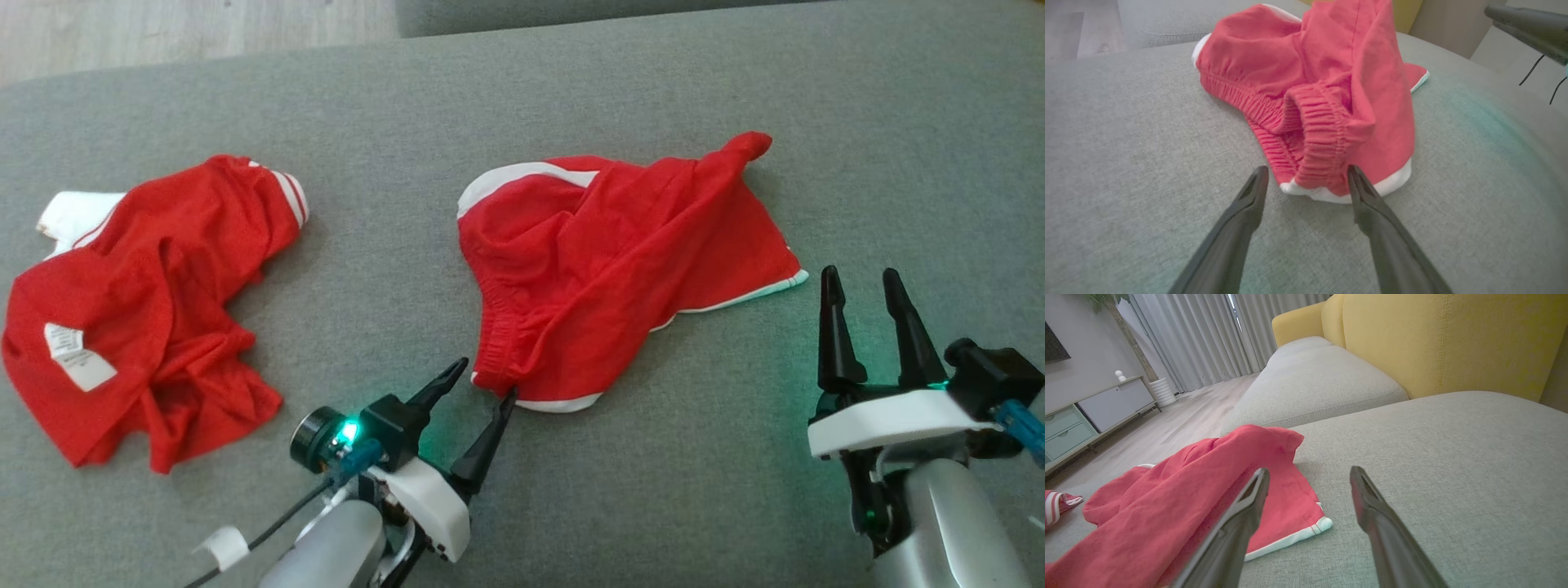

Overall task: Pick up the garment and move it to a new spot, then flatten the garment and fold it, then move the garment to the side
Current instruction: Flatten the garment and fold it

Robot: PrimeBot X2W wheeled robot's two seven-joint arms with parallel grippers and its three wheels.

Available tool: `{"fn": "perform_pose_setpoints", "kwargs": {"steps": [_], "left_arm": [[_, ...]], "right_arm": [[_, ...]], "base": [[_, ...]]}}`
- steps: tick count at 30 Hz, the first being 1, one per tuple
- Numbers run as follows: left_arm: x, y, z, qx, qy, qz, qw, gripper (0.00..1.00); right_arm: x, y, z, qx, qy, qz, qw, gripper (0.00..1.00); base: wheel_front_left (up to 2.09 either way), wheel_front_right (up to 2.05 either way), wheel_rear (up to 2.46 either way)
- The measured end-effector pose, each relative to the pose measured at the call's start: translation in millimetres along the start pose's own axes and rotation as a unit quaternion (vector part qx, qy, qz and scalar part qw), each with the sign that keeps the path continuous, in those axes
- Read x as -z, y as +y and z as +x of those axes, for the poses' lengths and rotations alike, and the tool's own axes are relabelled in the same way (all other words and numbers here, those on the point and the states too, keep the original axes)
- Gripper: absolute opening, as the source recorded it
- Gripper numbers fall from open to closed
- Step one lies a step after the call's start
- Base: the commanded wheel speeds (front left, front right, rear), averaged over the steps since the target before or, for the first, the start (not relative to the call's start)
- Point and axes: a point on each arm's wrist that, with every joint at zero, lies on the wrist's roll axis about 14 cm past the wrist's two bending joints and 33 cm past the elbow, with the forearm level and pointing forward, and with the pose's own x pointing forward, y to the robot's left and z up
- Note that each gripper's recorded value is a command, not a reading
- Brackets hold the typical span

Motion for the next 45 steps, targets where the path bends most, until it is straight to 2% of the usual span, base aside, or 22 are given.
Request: {"fn": "perform_pose_setpoints", "kwargs": {"steps": [7,8,9,10,18,25,31,40,41,42,43,45], "left_arm": [[9,0,5,0.006,0.015,0.001,1.000,1.00],[9,0,5,0.007,0.016,0.000,1.000,0.68],[11,-1,4,0.009,0.018,0.000,1.000,0.28],[10,-2,4,0.009,0.015,0.001,1.000,0.00],[-17,15,-2,-0.027,-0.038,0.000,0.999,0.00],[-48,30,-9,-0.063,-0.092,0.000,0.994,0.00],[-65,35,-14,-0.076,-0.121,0.004,0.990,0.00],[-64,37,-16,-0.081,-0.124,0.002,0.989,0.00],[-64,36,-15,-0.080,-0.124,0.004,0.989,0.00],[-64,36,-15,-0.080,-0.123,0.005,0.989,0.00],[-64,36,-15,-0.080,-0.123,0.005,0.989,0.00],[-63,37,-15,-0.081,-0.122,0.005,0.989,0.00]], "right_arm": [[-2,-4,2,0.006,-0.005,0.002,1.000,1.00],[-1,-5,2,0.007,-0.004,0.002,1.000,1.00],[0,-6,1,0.009,-0.002,0.002,1.000,1.00],[1,-7,1,0.011,-0.001,0.003,1.000,1.00],[22,-17,2,0.024,0.051,-0.025,0.998,1.00],[38,-11,17,0.018,0.096,-0.024,0.995,1.00],[75,-8,17,0.016,0.178,-0.025,0.984,1.00],[80,9,31,-0.013,0.193,-0.039,0.980,1.00],[81,9,31,-0.014,0.196,-0.040,0.980,0.92],[82,9,31,-0.015,0.197,-0.042,0.979,0.28],[82,11,32,-0.018,0.199,-0.044,0.979,0.00],[82,14,33,-0.025,0.201,-0.050,0.978,0.00]], "base": [[0.00,0.00,0.00],[0.00,0.00,0.00],[0.00,0.00,0.00],[0.00,0.00,0.00],[0.00,0.00,0.00],[0.00,0.00,0.00],[0.00,0.00,0.00],[0.00,0.00,0.00],[0.00,0.00,0.00],[0.00,0.00,0.00],[0.00,0.00,0.00],[0.00,0.00,0.00]]}}
